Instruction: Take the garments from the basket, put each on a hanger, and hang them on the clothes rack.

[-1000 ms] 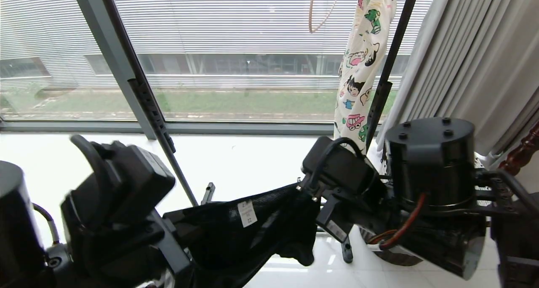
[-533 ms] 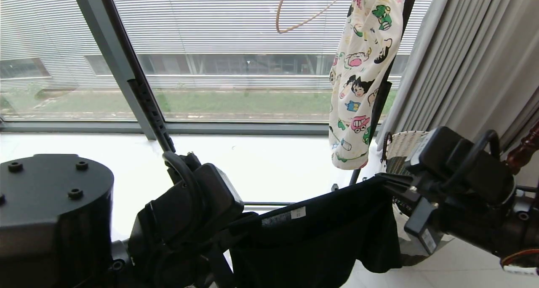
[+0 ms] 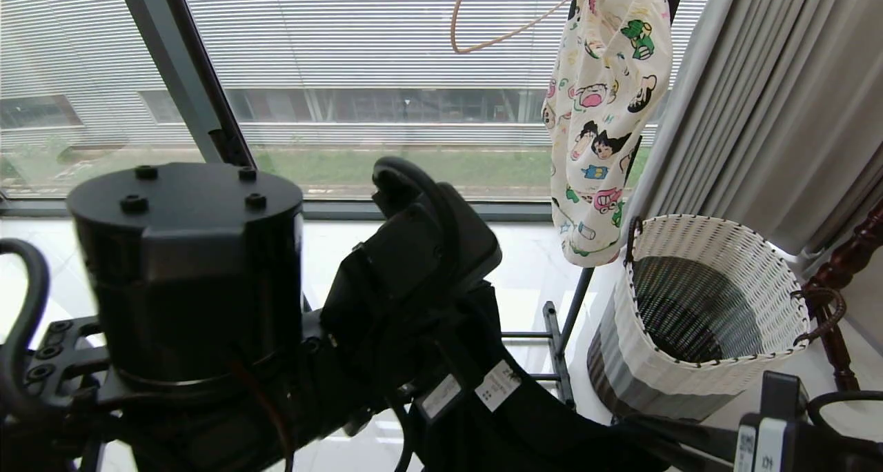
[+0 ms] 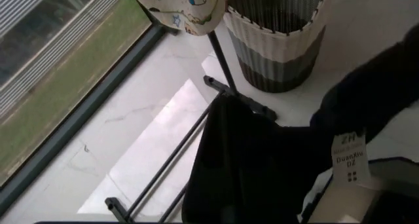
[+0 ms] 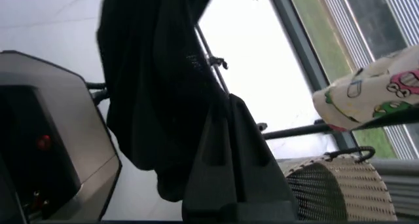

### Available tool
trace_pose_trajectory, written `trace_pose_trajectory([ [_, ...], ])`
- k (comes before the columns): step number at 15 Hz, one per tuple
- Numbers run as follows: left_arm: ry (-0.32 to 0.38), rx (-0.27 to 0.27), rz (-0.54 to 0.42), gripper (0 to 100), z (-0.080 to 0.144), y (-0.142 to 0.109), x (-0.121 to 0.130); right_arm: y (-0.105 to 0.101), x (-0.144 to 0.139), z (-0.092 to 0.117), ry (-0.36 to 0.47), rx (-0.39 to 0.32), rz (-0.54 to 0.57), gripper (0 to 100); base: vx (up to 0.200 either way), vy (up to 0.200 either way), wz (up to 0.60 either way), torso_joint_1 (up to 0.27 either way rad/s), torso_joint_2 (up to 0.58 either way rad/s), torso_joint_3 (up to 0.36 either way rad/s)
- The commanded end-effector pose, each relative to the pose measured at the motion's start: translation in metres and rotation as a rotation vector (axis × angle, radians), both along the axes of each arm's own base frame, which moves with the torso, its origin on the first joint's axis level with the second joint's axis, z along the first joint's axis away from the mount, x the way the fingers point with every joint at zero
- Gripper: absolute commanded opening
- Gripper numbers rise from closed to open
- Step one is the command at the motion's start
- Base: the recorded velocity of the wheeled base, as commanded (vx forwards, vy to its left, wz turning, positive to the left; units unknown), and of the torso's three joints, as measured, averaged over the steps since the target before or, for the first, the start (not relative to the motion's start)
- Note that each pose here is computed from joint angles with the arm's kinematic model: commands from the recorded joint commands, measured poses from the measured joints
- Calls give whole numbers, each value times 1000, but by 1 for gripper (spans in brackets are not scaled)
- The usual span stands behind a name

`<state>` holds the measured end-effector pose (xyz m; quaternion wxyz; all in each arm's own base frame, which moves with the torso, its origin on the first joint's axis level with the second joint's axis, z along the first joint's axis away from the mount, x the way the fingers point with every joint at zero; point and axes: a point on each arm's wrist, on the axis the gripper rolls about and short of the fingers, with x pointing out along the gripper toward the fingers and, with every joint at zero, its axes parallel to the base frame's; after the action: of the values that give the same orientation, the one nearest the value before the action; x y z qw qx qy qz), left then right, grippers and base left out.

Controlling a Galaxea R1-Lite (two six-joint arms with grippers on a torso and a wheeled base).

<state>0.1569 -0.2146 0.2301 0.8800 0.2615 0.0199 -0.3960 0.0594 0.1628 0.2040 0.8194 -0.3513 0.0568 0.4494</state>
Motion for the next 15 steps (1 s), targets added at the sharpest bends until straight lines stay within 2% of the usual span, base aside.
trace_pose_trajectory([
  [1,9,11,15,0,-4,-14,14,4,-5,-3,3,-14,32,0,0,0,0,0,0,0],
  [2,17,14,20,0,-6,-12,14,3,-4,-2,0,-7,24,0,0,0,0,0,0,0],
  [4,65,19,66,0,-18,-5,11,-3,6,7,-24,26,-66,0,0,0,0,0,0,0],
  [6,167,-14,104,0,-28,-3,-6,-2,25,32,-61,121,-174,0,0,0,0,0,0,0],
  [9,294,56,144,0,-42,-11,-44,11,48,64,-106,222,-247,0,0,0,0,0,0,0],
  [12,293,88,200,0,-50,-16,-53,16,50,69,-112,232,-246,0,0,0,0,0,0,0],
  [14,247,102,306,0,-54,-16,-46,15,50,69,-112,227,-246,0,0,0,0,0,0,0],
  [15,238,103,342,0,-55,-15,-42,15,49,68,-111,226,-242,100,0,0,0,0,0,0],
])
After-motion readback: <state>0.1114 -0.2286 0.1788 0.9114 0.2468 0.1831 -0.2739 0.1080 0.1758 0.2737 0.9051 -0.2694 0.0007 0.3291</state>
